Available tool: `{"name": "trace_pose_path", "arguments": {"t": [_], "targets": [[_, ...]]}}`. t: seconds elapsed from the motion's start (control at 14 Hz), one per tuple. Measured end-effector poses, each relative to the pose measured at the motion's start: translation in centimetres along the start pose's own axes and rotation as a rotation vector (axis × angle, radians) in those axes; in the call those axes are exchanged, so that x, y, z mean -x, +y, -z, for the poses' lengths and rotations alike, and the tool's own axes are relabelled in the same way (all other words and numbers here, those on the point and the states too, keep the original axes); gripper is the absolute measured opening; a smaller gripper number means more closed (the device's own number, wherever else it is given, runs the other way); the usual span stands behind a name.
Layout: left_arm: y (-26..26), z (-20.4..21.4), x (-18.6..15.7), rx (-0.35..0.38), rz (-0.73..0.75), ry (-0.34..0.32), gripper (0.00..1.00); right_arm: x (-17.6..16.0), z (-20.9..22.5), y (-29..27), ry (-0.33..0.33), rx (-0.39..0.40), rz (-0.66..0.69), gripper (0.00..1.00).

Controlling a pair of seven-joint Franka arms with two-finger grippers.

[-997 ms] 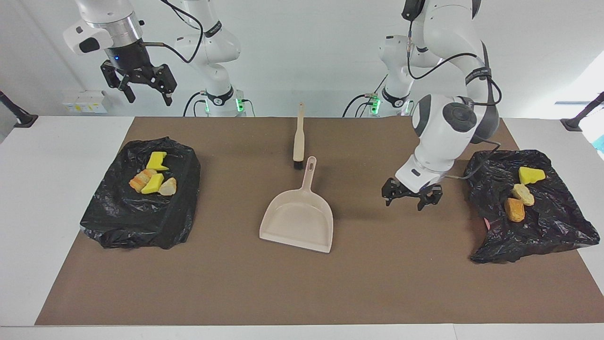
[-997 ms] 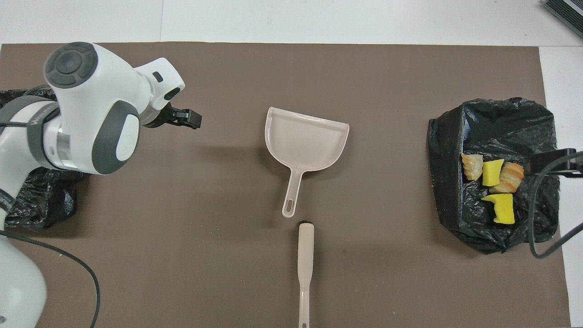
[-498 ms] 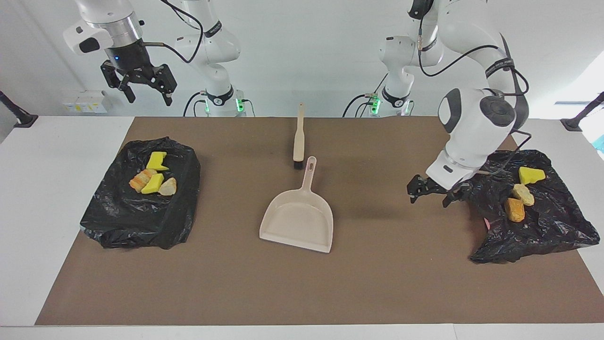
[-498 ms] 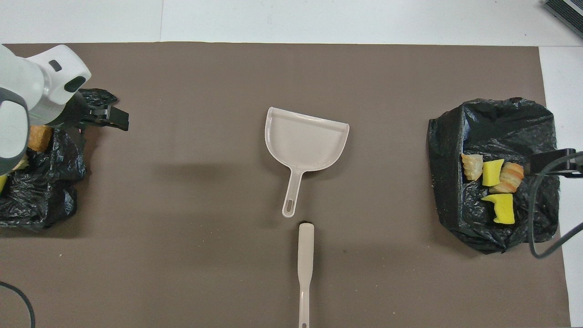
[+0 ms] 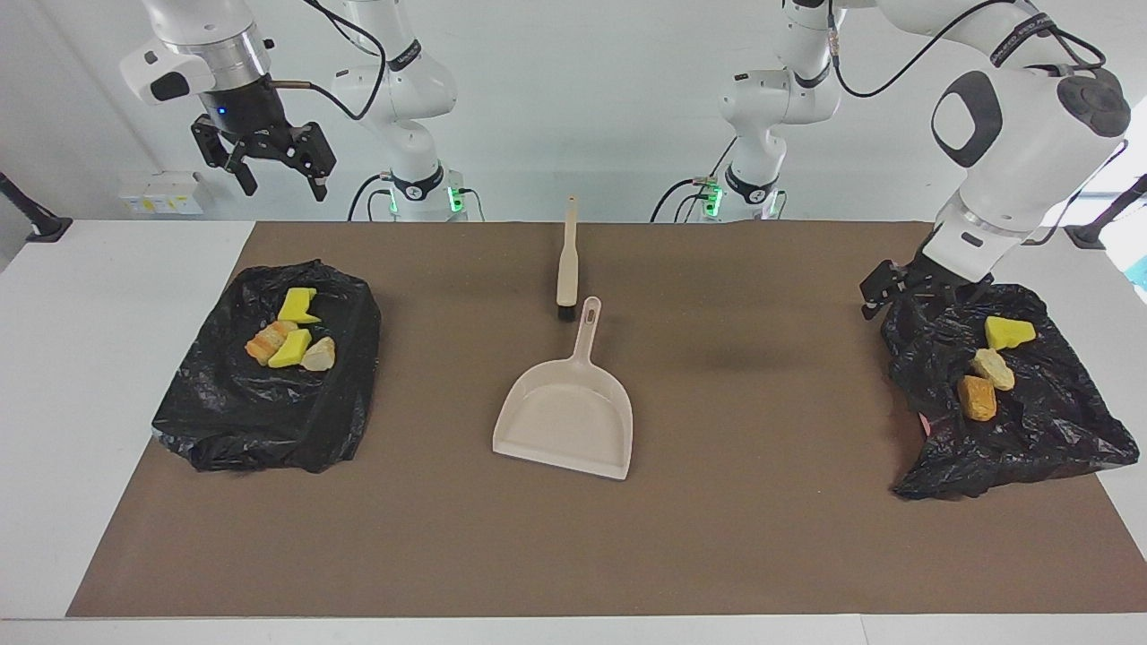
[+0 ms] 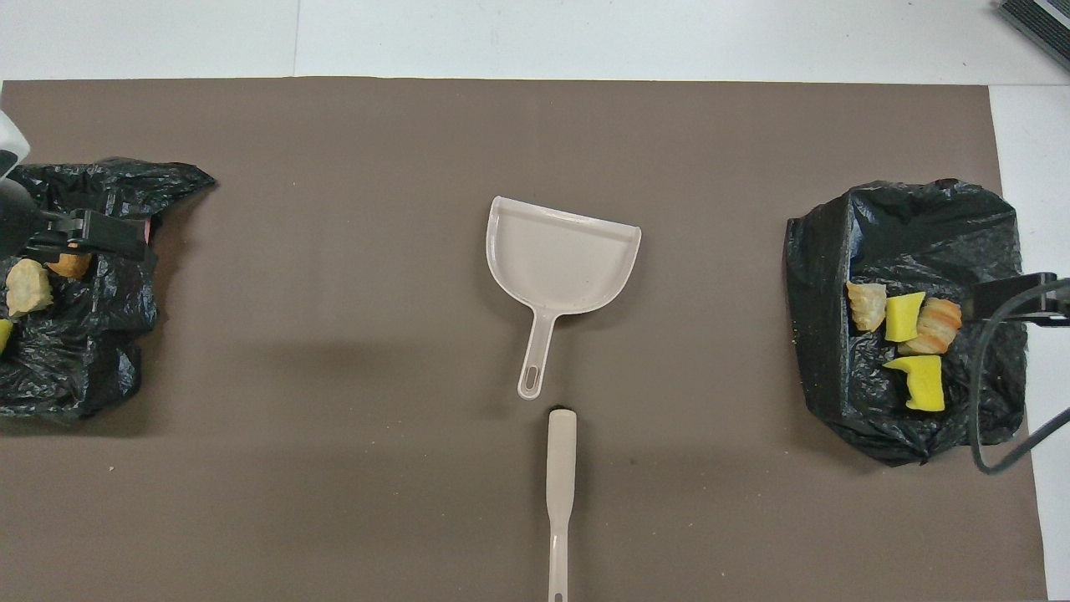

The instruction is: Sweep and dump trash in bin

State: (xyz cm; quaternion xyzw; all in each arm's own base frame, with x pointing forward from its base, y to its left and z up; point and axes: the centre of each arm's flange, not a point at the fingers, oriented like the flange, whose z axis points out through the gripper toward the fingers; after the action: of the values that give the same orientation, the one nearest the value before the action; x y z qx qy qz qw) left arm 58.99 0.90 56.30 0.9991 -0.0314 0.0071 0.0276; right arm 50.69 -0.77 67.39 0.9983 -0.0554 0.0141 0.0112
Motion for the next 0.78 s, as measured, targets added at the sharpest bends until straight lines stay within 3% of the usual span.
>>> {"name": "trace_pose_path", "arguments": {"t": [0.5,0.78], "targets": [[1.9,5.3,4.4,-0.002,-0.055,-0.028,1.0,0.0,0.0,0.0,0.0,0.0,0.0,1.0],[2.0,5.0,4.9,-0.002,-0.064,-0.04,1.0,0.0,0.0,0.0,0.0,0.0,0.0,1.0]]}}
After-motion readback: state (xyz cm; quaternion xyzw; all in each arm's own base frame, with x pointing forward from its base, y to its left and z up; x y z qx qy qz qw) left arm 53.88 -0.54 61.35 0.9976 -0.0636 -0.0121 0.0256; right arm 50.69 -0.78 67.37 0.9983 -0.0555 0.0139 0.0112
